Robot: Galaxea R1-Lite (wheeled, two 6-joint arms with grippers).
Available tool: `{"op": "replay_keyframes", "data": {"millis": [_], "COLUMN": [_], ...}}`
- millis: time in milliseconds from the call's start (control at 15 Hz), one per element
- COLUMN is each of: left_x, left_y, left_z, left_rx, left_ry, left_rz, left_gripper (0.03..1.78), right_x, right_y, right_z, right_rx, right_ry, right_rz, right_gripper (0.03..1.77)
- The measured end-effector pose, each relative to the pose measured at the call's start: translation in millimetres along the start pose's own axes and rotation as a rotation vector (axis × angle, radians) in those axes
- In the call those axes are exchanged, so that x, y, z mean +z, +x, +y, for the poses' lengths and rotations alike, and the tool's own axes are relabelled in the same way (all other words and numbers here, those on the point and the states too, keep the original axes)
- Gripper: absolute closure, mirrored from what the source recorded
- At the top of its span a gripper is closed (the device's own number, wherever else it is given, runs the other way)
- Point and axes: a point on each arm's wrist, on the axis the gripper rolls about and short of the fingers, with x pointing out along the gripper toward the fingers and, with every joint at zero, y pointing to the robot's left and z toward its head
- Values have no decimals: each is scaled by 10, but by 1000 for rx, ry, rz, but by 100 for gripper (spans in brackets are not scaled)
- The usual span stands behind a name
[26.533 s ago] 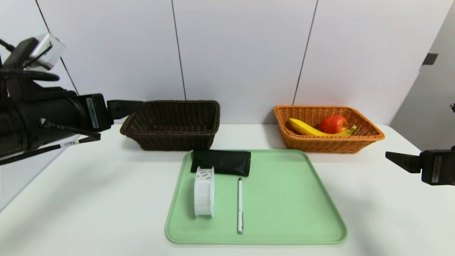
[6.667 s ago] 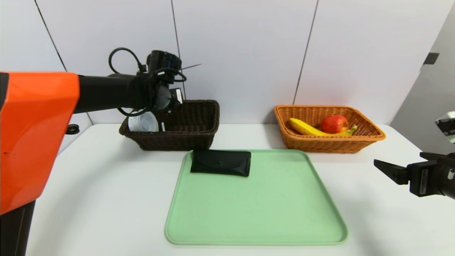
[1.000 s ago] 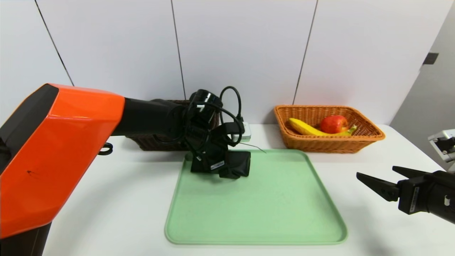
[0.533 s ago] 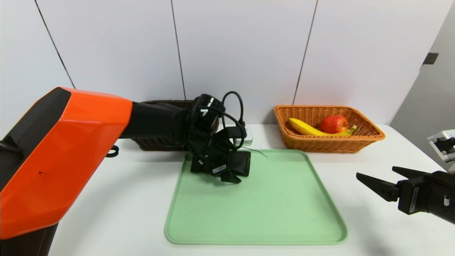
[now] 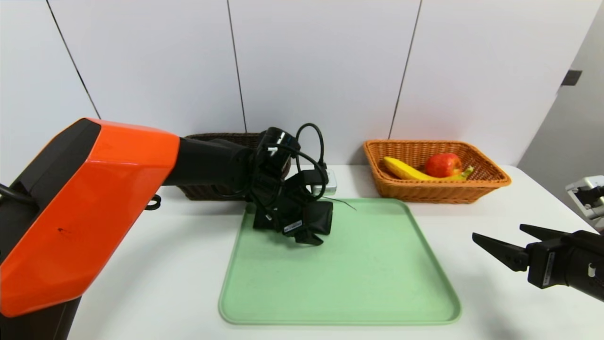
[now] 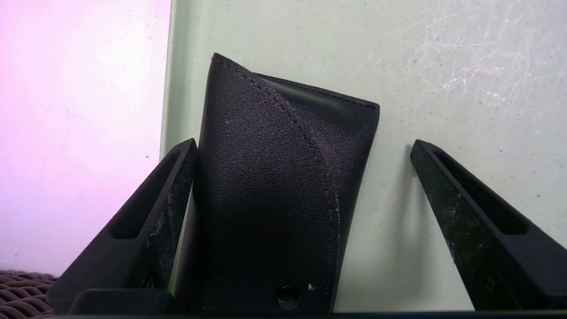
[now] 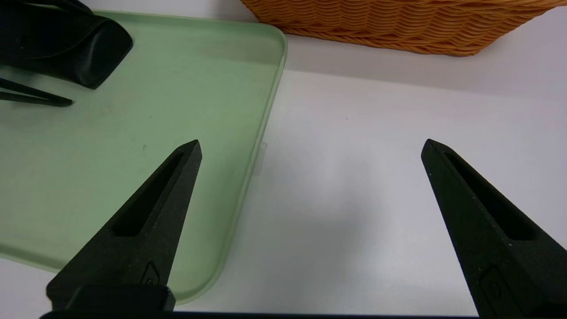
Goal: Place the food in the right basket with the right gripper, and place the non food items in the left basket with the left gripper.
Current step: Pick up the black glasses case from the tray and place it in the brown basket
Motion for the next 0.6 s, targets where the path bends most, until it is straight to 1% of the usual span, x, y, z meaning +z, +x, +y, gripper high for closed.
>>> {"op": "replay_keyframes", "data": {"millis": [67, 267, 333, 467, 600], "left_x": [0, -1, -1, 0, 4], "left_y": [0, 3, 0, -1, -6], "left_z": [0, -2, 0, 1, 2], "left_rx": [0, 0, 2, 2, 4], "left_ry": [0, 0, 0, 0, 1], "left_rz": [0, 3, 3, 2, 0], "left_gripper": [18, 65, 76, 92, 100], "right_x": [0, -1, -1, 0, 0], "right_y": [0, 0, 1, 1, 1], "right_z": [2, 4, 4, 4, 4], "right_rx": [1, 2, 3, 3, 2], "right_ry": [-1, -1, -1, -3, -2], "right_rz": [0, 1, 1, 0, 0], "right_gripper": [9, 9, 9, 9, 9]}}
